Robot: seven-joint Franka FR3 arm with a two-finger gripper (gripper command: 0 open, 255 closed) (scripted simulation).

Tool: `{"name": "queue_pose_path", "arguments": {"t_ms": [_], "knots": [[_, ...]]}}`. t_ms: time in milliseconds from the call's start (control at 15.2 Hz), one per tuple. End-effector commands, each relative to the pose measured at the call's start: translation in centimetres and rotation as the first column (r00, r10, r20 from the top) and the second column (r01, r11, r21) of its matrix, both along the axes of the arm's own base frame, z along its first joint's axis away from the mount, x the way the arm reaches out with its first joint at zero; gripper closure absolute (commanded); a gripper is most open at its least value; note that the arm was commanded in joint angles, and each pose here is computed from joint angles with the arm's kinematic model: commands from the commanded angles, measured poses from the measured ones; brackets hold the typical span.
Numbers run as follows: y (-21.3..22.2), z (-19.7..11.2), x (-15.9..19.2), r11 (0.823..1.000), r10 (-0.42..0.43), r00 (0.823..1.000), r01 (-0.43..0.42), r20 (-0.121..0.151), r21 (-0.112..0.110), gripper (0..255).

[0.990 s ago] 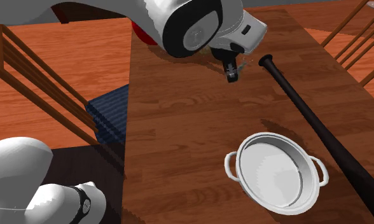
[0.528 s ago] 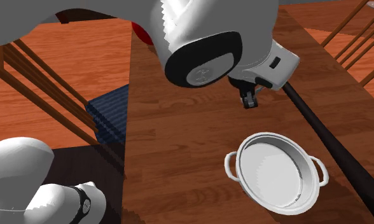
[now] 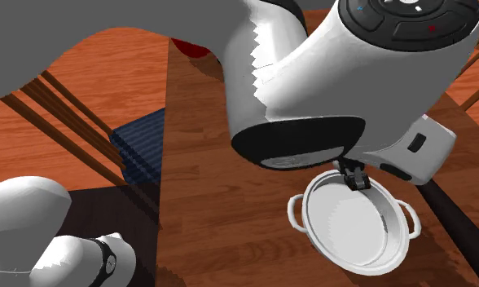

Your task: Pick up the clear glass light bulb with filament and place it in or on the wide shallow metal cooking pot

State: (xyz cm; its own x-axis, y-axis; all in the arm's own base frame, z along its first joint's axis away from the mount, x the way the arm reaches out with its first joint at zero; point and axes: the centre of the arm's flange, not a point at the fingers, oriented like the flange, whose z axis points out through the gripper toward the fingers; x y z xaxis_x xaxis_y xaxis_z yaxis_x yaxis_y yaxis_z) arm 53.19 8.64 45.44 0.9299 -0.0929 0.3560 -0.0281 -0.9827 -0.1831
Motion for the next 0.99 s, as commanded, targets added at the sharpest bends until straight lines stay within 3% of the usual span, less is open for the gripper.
{"name": "queue_pose_path", "arguments": {"t_ms": [0, 330, 924], "knots": [[-2.6, -0.4, 0.4, 1.0, 0.0, 1.0, 0.0, -0.003, -0.001, 255], [-8.6, -0.6, 1.8, 1.0, 0.0, 1.0, 0.0, -0.003, -0.001, 255], [-8.6, -5.3, 1.8, 1.0, 0.0, 1.0, 0.0, -0.003, -0.001, 255]]}}
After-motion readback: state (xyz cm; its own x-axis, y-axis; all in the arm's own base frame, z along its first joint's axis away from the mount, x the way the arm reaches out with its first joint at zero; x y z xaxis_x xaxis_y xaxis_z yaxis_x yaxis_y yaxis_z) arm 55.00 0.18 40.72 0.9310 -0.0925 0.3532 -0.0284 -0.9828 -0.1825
